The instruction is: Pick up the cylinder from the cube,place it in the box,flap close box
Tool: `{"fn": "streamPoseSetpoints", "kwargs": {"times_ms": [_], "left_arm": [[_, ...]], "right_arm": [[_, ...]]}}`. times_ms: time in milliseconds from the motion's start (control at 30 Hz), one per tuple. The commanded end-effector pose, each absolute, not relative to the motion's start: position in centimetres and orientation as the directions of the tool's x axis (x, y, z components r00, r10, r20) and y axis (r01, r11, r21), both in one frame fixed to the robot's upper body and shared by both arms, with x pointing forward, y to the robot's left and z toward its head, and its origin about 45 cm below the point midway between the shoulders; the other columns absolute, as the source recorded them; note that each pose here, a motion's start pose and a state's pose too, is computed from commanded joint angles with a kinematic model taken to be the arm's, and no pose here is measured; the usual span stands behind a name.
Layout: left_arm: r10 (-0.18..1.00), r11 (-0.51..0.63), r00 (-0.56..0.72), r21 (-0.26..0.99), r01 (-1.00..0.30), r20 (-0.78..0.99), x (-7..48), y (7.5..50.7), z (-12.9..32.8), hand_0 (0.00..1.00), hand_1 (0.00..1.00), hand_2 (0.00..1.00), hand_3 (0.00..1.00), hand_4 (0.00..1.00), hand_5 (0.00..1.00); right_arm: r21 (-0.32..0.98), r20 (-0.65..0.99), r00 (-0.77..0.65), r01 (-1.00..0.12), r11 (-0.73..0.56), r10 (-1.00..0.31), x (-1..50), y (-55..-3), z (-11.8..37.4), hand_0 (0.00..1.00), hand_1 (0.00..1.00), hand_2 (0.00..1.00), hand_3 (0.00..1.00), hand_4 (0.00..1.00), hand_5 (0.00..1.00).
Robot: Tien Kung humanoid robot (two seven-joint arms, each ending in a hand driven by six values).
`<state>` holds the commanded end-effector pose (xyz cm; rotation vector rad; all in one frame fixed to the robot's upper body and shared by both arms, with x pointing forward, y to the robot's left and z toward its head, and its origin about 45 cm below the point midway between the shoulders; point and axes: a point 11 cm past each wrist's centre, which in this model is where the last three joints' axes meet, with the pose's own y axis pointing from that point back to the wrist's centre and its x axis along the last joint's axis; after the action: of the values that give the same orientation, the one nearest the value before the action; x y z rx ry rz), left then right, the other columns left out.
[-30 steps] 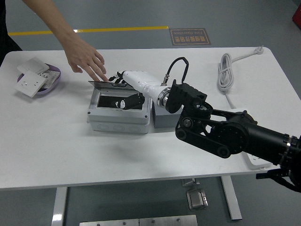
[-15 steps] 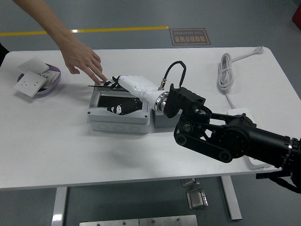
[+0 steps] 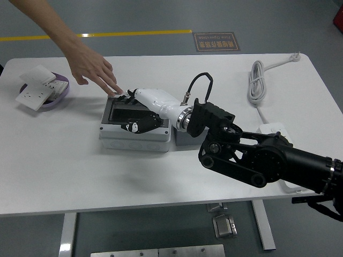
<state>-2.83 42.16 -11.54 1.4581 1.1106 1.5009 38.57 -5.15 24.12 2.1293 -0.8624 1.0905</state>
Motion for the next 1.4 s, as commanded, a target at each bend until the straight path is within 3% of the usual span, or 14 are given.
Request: {"fn": "streamPoseSetpoints", "kwargs": {"times_ms": [333,467,800,867,1000,1067,1400], "left_arm": [[0.937,-0.339,-0.072,0.939,0.054,0.343,-2.8,42.2,-11.5,0.577,0.595,0.557,0.594,0.602,0.21],[0.937,-0.335,-0.083,0.94,0.057,0.339,-3.0,41.9,-11.6,0.577,0.595,0.557,0.592,0.602,0.211],[0.936,-0.327,-0.11,0.943,0.068,0.333,-4.0,41.3,-11.8,0.577,0.595,0.557,0.592,0.603,0.21],[0.936,-0.328,-0.115,0.942,0.068,0.334,-4.1,41.3,-11.8,0.577,0.594,0.557,0.592,0.601,0.209],[0.936,-0.323,-0.121,0.944,0.072,0.33,-4.4,41.0,-11.9,0.577,0.594,0.557,0.592,0.601,0.209],[0.936,-0.322,-0.122,0.944,0.073,0.329,-4.5,40.9,-11.9,0.577,0.594,0.556,0.591,0.603,0.211],[0.936,-0.324,-0.124,0.944,0.064,0.33,-4.2,41.0,-11.9,0.577,0.594,0.556,0.592,0.603,0.211]], "right_arm": [[0.137,0.867,0.338,-0.868,-0.477,-0.367,41.5,-11.1,25.3,0.813,0.737,0.778,0.825,0.782,0.322],[0.054,0.84,0.263,-0.911,-0.409,-0.474,41.8,-14.6,25.7,0.814,0.736,0.778,0.825,0.774,0.317],[-0.168,0.541,0.06,-0.97,-0.178,-0.839,40.5,-22.7,26.0,0.814,0.731,0.773,0.816,0.765,0.311],[-0.185,0.48,0.016,-0.975,-0.119,-0.877,40.0,-24.9,25.5,0.801,0.718,0.749,0.771,0.765,0.299],[-0.218,0.361,-0.083,-0.976,0.002,-0.929,38.7,-29.2,24.6,0.801,0.718,0.749,0.771,0.765,0.299],[-0.23,0.32,-0.123,-0.972,0.049,-0.939,38.1,-30.7,24.4,0.792,0.711,0.721,0.724,0.771,0.291],[-0.289,0.225,-0.305,-0.928,0.235,-0.926,36.5,-37.0,25.8,0.791,0.711,0.72,0.719,0.772,0.291]]}}
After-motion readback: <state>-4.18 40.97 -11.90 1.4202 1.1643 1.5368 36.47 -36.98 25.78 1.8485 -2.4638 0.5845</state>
